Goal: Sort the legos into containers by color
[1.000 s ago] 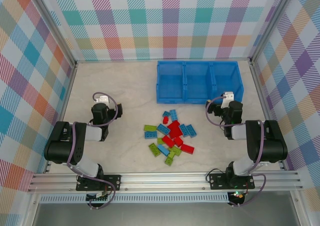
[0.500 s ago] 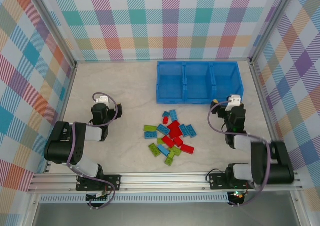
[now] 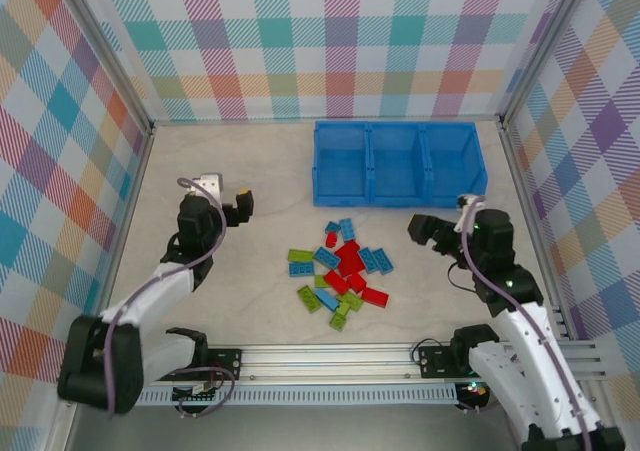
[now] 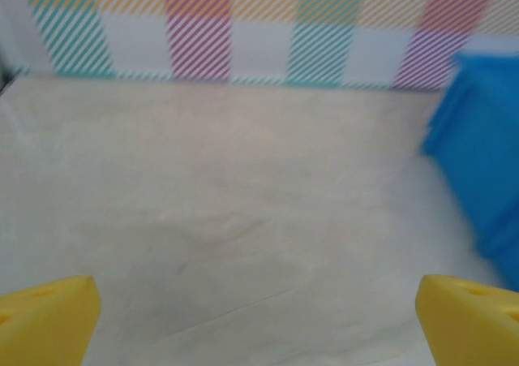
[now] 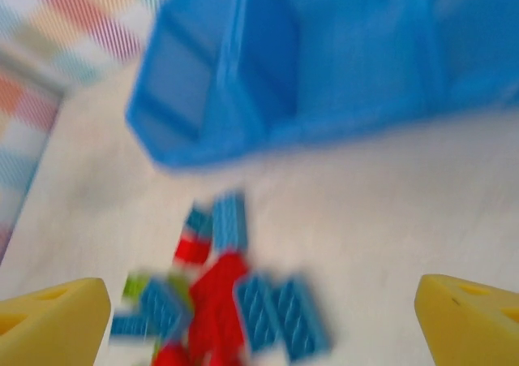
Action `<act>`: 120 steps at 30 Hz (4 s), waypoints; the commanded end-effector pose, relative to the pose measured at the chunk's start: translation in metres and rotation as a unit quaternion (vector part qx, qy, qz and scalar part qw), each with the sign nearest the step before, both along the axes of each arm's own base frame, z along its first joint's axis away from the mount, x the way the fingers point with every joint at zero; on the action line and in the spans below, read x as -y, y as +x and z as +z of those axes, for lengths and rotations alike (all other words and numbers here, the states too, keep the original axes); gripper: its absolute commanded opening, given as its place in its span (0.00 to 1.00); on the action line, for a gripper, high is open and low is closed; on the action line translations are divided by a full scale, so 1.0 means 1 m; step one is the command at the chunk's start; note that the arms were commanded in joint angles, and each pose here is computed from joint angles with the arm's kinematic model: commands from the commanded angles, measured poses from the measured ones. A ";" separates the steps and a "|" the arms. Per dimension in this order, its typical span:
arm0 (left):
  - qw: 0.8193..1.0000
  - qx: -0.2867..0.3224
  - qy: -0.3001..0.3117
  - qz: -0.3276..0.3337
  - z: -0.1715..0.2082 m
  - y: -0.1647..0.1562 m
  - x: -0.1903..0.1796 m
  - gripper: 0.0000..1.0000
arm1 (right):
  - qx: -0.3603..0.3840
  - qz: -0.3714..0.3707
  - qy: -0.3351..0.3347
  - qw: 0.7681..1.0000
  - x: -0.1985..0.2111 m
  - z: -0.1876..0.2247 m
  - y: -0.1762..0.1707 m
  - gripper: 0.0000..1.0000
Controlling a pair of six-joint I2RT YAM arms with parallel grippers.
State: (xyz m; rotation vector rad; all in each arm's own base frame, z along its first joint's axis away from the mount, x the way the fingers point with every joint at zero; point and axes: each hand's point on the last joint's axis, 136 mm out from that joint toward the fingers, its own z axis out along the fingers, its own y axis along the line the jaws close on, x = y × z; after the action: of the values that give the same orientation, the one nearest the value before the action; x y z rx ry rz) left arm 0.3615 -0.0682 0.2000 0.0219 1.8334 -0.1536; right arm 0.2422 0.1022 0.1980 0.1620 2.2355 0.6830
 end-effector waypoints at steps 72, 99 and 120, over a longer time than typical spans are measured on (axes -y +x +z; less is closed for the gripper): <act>0.830 0.073 0.188 -0.520 0.054 -0.232 0.156 1.00 | -0.173 -0.119 -0.137 0.968 0.100 -0.061 0.200 0.26; 0.808 0.058 0.221 -0.543 0.035 -0.234 0.157 1.00 | -0.138 0.071 -0.040 0.987 -0.046 -0.046 0.034 0.62; 0.803 0.050 0.228 -0.548 0.027 -0.229 0.160 1.00 | -0.236 0.142 -0.086 0.958 -0.100 -0.152 0.019 0.33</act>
State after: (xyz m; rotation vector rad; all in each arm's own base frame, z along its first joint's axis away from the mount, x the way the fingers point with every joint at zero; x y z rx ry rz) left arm 0.1315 -0.2300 0.2227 1.4304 1.5211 -0.4996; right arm 0.2468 0.1941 0.0418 -0.0758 2.8529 0.6339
